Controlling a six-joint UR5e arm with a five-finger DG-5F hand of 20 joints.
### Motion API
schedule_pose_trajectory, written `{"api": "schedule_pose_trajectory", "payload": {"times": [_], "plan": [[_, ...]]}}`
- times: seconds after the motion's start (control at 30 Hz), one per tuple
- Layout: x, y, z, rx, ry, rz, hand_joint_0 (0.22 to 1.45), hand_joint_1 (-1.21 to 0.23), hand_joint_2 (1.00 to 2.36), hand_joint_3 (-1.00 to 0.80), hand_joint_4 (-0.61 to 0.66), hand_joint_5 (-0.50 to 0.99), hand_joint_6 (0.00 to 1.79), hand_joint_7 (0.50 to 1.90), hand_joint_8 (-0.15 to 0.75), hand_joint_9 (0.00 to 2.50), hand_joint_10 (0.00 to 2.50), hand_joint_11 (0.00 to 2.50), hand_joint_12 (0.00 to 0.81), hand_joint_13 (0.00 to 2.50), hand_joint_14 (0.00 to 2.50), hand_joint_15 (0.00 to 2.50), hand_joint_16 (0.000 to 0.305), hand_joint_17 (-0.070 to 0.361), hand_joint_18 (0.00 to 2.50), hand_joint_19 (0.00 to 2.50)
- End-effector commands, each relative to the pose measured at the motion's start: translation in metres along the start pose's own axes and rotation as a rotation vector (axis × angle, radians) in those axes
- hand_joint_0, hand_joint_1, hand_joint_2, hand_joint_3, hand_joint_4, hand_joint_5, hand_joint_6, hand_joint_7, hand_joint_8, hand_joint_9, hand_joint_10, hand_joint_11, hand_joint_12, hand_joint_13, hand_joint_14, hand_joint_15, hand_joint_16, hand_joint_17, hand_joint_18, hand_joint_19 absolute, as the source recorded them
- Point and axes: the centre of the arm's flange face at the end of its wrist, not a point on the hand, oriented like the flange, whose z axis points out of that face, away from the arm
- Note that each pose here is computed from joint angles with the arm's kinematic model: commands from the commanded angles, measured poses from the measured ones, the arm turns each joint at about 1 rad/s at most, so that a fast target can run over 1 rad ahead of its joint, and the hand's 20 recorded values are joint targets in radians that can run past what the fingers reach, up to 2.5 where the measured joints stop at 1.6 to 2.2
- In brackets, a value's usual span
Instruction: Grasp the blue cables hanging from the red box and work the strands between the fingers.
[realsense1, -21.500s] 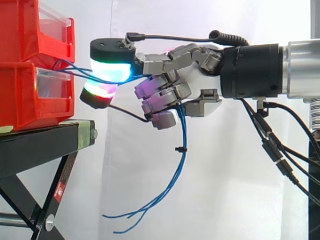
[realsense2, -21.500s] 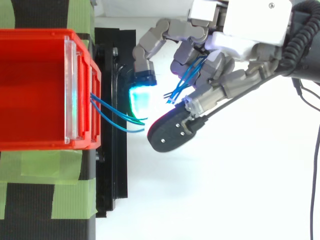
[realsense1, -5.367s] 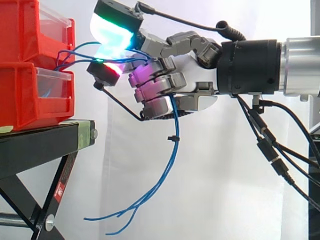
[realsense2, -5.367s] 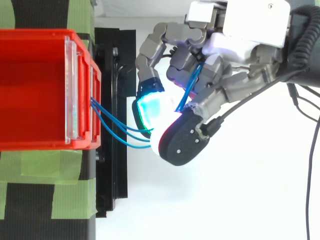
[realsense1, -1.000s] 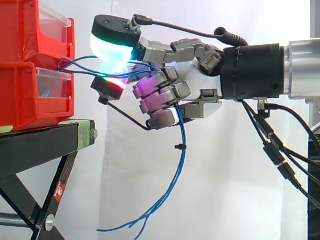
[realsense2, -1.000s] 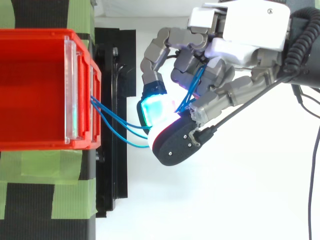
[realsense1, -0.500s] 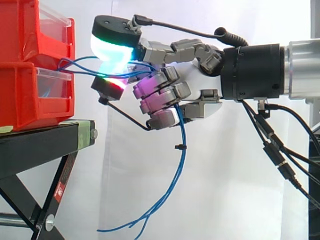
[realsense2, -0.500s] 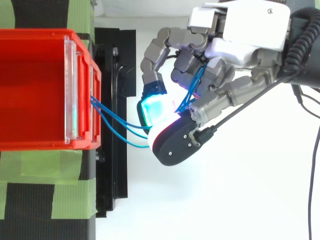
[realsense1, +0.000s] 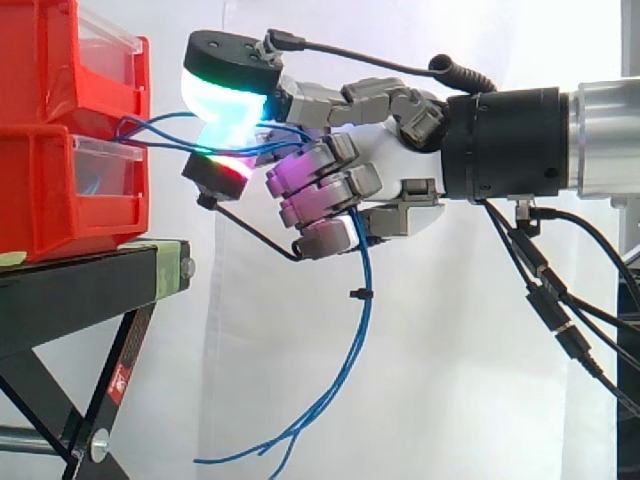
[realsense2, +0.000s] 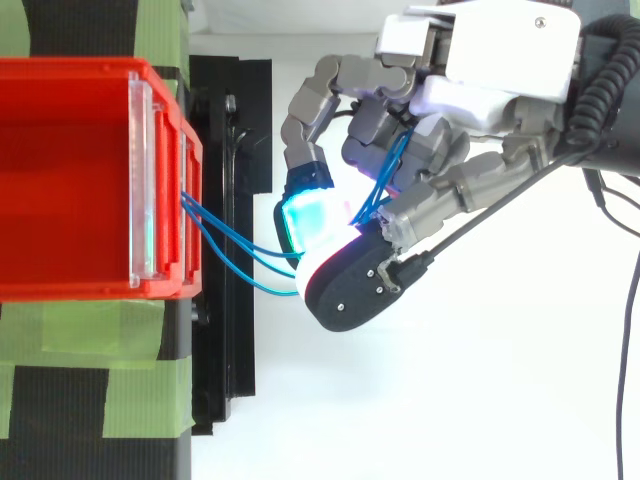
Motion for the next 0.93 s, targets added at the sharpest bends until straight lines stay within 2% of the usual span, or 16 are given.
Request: {"api": "schedule_pose_trajectory", "payload": {"times": [0.0,0.9], "plan": [[0.0000,-0.0002,0.0000,0.000,0.000,-0.001,0.83,-0.70,1.42,0.03,0.04,0.04,1.45,0.91,0.481,1.31,2.50,2.50,0.598,1.75,2.50,1.54,0.228,0.171,2.46,0.84],[0.0000,-0.0002,0.0000,0.000,0.000,-0.001,0.84,-0.70,1.41,0.04,0.04,0.04,1.45,0.91,0.481,1.31,2.50,2.50,0.598,1.75,2.50,1.54,0.228,0.171,2.46,0.84]]}}
